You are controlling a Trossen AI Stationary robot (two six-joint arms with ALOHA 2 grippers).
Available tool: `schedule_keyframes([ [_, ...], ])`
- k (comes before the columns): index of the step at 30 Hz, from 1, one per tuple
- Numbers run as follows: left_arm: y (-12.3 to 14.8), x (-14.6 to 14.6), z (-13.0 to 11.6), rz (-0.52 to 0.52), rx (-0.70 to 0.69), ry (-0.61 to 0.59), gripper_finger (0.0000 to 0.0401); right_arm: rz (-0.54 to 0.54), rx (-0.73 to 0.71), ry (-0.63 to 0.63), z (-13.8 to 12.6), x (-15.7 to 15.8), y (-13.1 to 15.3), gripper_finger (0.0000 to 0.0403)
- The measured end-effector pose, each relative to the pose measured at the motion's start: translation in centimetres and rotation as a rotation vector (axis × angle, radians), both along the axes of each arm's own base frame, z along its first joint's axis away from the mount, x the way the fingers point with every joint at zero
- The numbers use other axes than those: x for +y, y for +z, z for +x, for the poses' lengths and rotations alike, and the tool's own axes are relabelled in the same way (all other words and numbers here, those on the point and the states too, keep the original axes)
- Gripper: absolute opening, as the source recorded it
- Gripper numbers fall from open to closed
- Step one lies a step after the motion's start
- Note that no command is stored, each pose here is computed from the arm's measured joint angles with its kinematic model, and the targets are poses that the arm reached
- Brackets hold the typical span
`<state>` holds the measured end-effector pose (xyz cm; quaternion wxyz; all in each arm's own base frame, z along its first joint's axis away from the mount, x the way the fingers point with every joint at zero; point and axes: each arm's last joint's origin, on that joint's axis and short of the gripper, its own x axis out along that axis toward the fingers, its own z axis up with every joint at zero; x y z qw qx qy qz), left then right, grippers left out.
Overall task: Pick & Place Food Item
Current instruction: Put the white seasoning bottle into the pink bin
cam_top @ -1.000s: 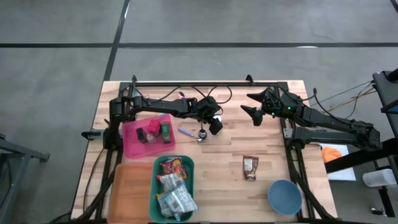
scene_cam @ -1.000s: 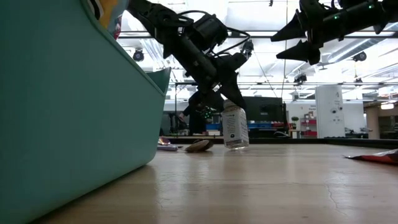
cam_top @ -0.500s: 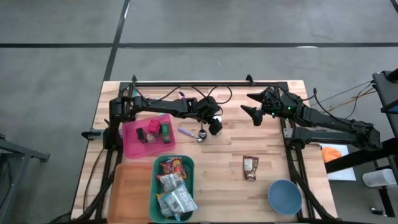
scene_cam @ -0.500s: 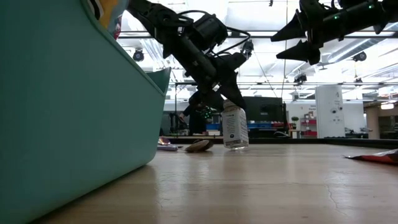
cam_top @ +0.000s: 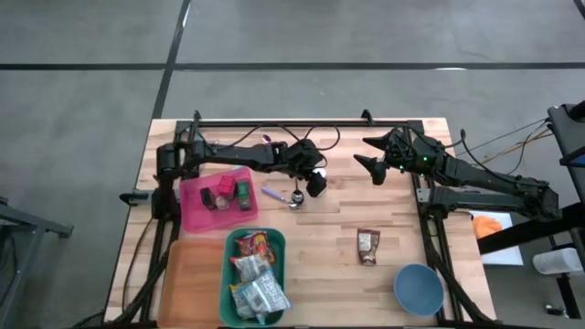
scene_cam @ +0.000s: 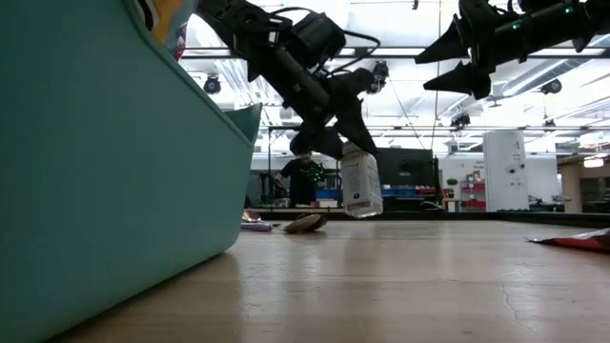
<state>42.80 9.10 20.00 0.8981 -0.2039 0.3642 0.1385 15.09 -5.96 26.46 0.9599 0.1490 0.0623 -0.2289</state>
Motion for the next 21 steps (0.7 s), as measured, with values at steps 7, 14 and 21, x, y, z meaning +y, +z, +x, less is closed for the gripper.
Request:
schedule_keyframes([
  [7, 2.5, 0.1, -0.9, 0.053, -0.031, 0.01, 0.0196, 0.0, 0.0, -0.001, 0.0, 0.0, 0.0, 0.0364],
  [14, 6.4, -0.1, -3.7, 0.125, 0.019, 0.097, 0.0196, 0.001, 0.002, 0.0, 0.0, 0.0, 0.0, 0.0364],
  [21, 10.6, -0.6, -8.0, 0.203, 0.083, 0.251, 0.0199, 0.001, 0.003, 0.0, 0.0, 0.0, 0.0, 0.0364],
])
